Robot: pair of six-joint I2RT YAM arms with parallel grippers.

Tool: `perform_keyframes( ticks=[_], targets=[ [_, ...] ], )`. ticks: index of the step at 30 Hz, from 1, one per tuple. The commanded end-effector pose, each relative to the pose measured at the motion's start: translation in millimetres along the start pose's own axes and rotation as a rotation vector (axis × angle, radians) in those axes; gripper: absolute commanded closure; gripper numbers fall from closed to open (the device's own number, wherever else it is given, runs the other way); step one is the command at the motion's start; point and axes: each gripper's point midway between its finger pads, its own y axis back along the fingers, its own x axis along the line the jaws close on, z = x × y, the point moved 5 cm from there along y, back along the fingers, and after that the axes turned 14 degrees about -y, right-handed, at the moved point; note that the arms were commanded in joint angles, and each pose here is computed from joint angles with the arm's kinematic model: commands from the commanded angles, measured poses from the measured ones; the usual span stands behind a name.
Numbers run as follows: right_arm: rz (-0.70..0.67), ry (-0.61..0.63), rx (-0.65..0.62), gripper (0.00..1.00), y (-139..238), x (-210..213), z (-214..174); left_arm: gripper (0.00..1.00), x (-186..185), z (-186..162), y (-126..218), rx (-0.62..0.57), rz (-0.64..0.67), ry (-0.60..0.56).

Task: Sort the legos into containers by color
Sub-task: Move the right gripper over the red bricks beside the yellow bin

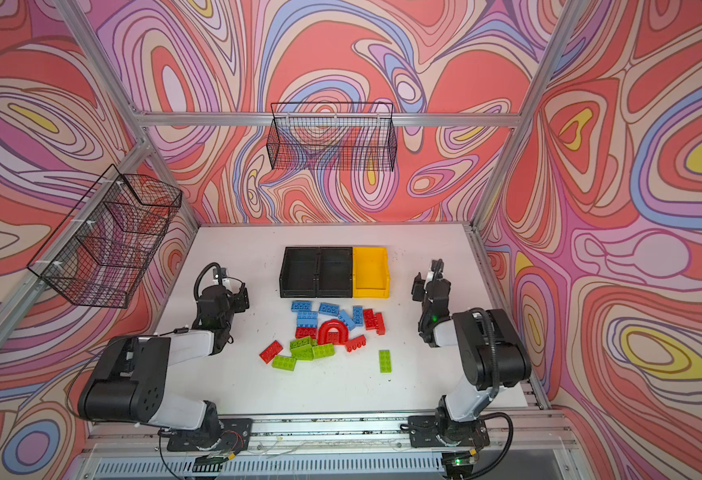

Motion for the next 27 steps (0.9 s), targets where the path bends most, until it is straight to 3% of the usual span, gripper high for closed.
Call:
perform_keyframes(
  ticks=[1, 6, 9, 18, 27],
  targets=[
    [-0.005, -0.038, 0.081, 0.31, -6.1, 15.2, 32.4, 0.27, 16.3, 50.6, 7.9, -0.011, 0.057, 0.023],
    [0.031, -0.051, 0.292, 0.31, -0.8, 51.8, 34.0, 0.27, 8.3, 126.3, 31.8, -0.04, -0.028, -0.004],
    [0.045, -0.003, 0.383, 0.3, 21.4, 69.9, 24.9, 0.25, 1.8, 142.9, 46.0, -0.026, -0.138, -0.01],
    [0.076, -0.031, 0.61, 0.29, 94.1, 86.1, -10.4, 0.21, -25.2, 126.2, 65.0, -0.053, -0.372, -0.007],
    [0.037, -0.072, 0.768, 0.34, 120.9, 76.8, -58.9, 0.22, -46.6, 120.5, 52.1, -0.022, -0.499, 0.06]
  ],
)
